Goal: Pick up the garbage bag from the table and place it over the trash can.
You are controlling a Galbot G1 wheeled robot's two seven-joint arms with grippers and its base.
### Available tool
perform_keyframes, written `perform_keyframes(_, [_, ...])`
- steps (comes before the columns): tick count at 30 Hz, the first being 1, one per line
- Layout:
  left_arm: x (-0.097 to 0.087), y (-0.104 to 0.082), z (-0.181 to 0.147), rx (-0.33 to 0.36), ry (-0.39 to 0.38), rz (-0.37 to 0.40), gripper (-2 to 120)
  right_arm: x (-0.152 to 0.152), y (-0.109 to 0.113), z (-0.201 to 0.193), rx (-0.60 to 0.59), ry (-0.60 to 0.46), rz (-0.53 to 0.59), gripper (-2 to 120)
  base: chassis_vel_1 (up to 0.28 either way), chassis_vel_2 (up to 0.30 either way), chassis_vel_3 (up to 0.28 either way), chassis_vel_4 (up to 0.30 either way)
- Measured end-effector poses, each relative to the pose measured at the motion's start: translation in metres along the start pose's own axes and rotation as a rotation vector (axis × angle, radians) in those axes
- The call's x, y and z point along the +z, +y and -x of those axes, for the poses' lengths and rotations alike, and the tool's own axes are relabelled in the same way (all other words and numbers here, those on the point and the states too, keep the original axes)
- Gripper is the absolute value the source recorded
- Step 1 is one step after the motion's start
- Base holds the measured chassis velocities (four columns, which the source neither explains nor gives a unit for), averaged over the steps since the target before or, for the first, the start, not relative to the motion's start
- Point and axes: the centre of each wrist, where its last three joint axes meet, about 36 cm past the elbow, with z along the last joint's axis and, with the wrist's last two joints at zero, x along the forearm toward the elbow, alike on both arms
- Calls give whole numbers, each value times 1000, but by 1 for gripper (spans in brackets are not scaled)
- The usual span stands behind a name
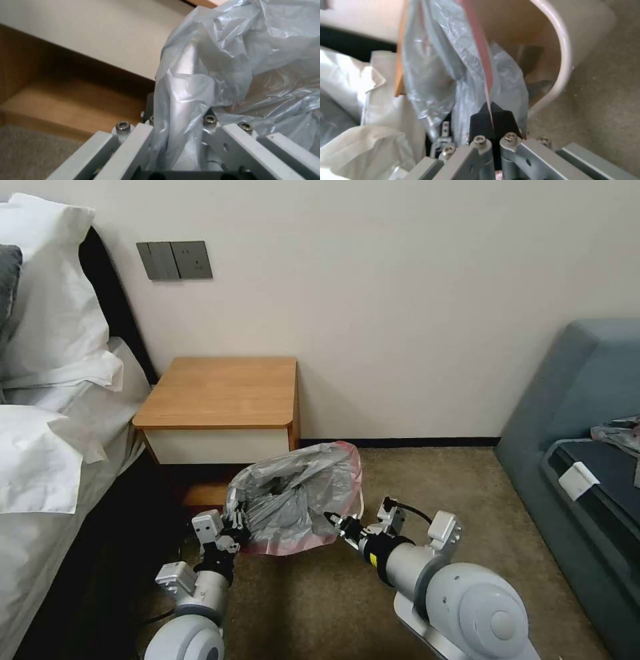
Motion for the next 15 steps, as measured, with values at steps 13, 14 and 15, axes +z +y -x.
perform_keyframes(13, [-6,3,4,-16,16,-41,5,5,0,1,-68,-6,-17,0,0,0,0,0])
perform_keyframes(14, [-6,3,5,-14,12,-34,5,4,0,1,-69,-6,-15,0,0,0,0,0])
perform_keyframes(15, [-6,3,5,-14,12,-34,5,4,0,1,-69,-6,-15,0,0,0,0,0])
